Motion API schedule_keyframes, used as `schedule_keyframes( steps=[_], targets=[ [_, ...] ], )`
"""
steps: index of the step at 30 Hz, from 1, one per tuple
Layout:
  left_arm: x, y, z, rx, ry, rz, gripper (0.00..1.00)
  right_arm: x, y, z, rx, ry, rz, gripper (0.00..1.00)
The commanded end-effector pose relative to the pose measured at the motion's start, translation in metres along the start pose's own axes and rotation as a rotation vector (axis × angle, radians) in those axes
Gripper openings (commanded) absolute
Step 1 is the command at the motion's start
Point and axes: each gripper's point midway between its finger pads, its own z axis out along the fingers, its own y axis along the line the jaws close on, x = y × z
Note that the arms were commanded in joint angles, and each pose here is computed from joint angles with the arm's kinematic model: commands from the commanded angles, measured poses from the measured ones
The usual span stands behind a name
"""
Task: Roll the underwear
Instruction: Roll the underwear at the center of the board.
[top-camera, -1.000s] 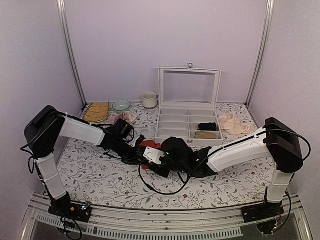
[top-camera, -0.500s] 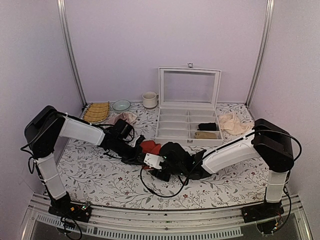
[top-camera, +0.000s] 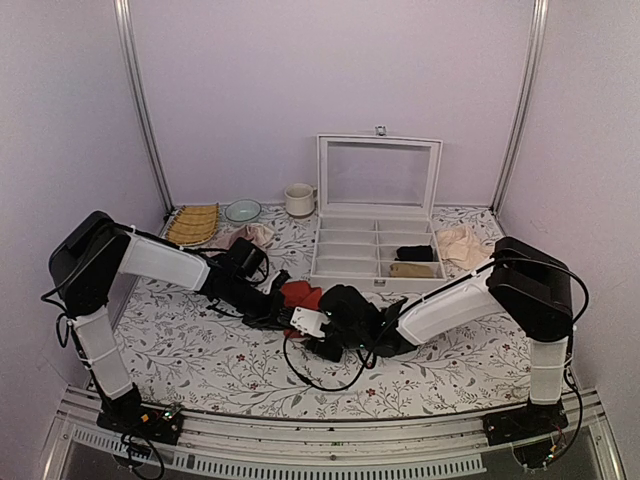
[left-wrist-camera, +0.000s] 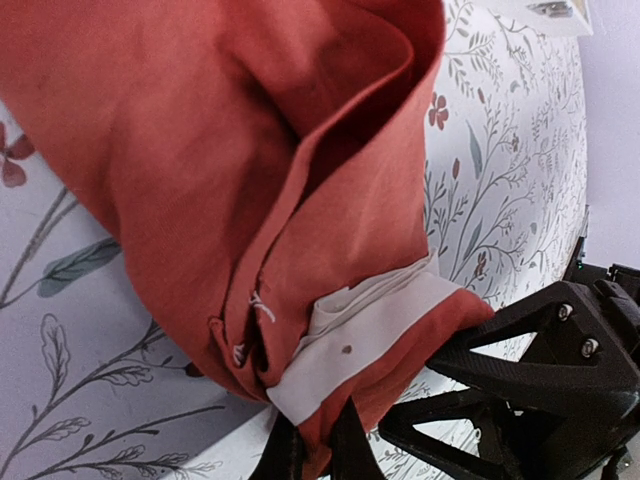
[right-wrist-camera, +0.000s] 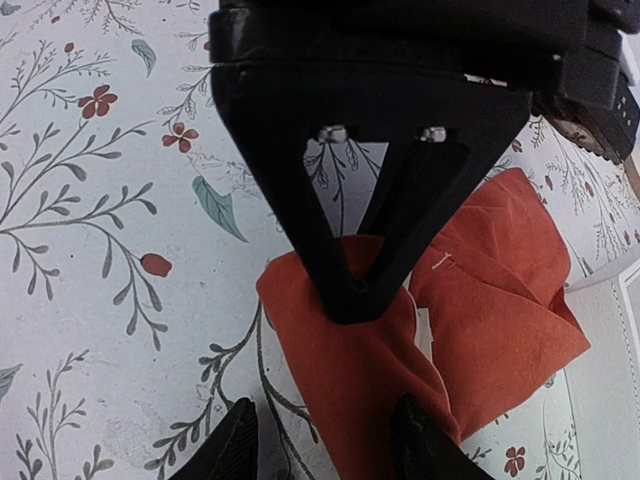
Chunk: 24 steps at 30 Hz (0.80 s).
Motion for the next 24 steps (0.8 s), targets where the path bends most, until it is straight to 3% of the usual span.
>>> schedule_keyframes(
  steps=[1,10,17,24],
  targets=[
    [0.019,0.015,0.008,-0.057,0.066,-0.014,0.00,0.037,0.003,0.024,-0.015,0.094,-0.002,0.46],
    [0.020,0.014,0.008,-0.055,0.070,-0.011,0.00,0.047,0.000,0.028,-0.024,0.113,0.018,0.41],
    [0.021,0.015,0.008,-0.058,0.072,-0.012,0.00,0.056,0.003,0.029,-0.041,0.130,0.028,0.26],
    [0.022,0.016,0.008,-0.058,0.075,-0.015,0.00,0.067,0.013,0.029,-0.081,0.161,0.039,0.18]
  ],
)
